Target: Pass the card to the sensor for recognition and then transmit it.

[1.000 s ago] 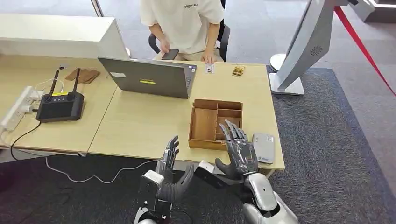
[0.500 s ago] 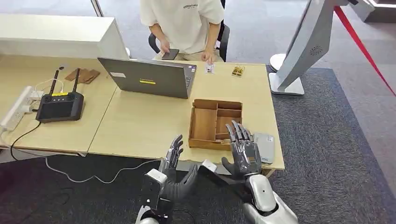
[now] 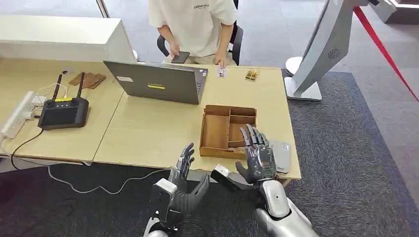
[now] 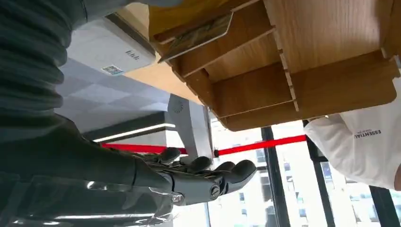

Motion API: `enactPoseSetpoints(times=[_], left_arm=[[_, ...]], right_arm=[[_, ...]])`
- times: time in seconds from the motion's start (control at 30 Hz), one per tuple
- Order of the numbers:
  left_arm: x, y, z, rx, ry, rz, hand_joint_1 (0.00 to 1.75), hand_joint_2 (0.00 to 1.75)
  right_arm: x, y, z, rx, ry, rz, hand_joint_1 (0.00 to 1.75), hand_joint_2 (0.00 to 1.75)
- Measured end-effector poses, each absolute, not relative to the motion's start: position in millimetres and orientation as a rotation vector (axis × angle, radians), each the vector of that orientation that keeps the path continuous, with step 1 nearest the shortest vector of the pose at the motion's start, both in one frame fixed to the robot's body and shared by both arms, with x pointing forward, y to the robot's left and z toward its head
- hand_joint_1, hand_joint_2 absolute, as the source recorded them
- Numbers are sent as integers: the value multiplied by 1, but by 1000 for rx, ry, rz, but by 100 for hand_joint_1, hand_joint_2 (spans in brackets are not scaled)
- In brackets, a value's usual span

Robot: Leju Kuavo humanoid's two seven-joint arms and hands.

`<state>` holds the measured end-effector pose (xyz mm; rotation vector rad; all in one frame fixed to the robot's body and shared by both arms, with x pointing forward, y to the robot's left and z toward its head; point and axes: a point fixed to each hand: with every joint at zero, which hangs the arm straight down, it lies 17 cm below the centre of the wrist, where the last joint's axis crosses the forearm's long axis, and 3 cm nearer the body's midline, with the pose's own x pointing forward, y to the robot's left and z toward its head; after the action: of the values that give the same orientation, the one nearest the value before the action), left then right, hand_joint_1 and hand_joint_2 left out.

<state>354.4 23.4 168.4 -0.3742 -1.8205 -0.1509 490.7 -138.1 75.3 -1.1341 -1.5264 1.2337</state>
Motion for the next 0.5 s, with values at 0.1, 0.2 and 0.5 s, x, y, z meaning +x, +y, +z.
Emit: enactPoseSetpoints(times=[0.1, 0.2, 0.5], left_arm=[[355, 23, 168, -376, -1820, -151, 0, 175], [356, 22, 169, -377, -1821, -150, 0, 175], [358, 15, 171, -408, -1817, -157, 0, 175]], right_arm=[[498, -138, 77, -1142, -1520, 1243, 0, 175], [502, -138, 75, -1148, -1505, 1252, 0, 175], [516, -141, 76, -1166, -1480, 1268, 0, 175]])
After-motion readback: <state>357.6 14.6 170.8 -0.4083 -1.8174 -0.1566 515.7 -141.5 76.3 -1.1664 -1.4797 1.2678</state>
